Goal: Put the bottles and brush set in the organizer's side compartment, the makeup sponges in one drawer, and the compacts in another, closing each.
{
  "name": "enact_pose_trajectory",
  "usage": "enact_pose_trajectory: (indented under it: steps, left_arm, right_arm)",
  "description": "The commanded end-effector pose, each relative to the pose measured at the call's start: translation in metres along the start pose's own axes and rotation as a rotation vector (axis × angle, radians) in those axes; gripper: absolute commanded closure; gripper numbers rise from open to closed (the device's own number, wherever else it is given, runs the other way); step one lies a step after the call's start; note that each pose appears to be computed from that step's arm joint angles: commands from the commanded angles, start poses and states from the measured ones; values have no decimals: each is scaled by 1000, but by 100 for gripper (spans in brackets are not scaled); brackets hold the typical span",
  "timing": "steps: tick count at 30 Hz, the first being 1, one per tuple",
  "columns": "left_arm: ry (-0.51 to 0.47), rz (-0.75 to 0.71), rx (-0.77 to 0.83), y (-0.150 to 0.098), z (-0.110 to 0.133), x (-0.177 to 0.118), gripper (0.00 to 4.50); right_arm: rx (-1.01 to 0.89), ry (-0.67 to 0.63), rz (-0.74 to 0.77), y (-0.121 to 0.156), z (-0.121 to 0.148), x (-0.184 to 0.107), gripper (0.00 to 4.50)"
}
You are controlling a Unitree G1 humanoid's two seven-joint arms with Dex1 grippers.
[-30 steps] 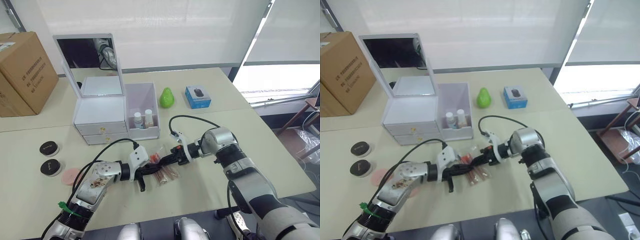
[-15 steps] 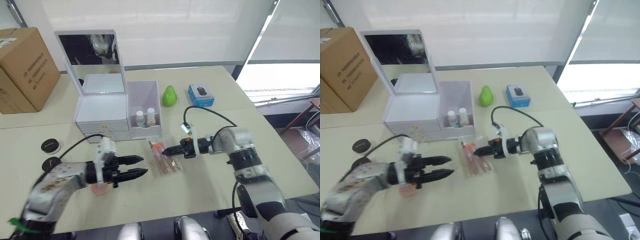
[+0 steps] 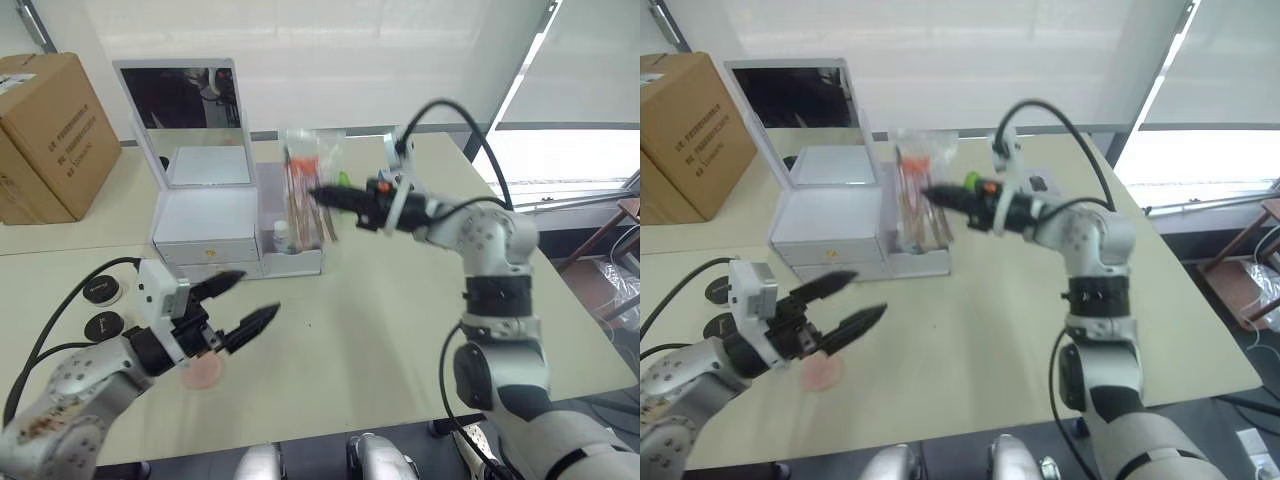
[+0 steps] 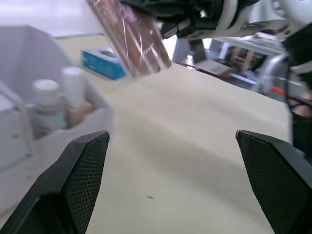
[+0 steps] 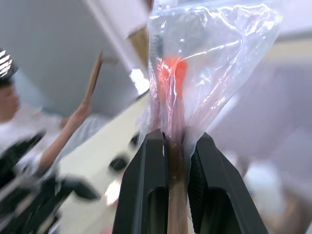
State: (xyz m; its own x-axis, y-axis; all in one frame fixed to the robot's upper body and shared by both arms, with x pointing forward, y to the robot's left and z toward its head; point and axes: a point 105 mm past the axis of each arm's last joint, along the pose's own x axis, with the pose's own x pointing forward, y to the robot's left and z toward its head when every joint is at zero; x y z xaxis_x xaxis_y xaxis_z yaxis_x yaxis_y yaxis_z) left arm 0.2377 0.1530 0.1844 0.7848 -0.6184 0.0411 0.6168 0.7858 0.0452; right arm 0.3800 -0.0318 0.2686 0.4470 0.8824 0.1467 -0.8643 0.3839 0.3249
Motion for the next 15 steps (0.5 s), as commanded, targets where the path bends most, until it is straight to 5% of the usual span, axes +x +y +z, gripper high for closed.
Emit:
enact_pose_trajectory:
  steps: [1, 10, 15]
  left_arm:
    - [-75, 184, 123, 3, 18, 7, 3]
    - [-109, 439, 187, 23, 26, 13, 3]
    - [-115, 428, 204, 22, 29, 17, 3]
  right_arm:
    - [-185, -157, -92, -11, 37, 16, 430]
    - [-271, -196, -174, -36, 27, 58, 430]
    - [-296, -129, -227, -44, 2, 68, 430]
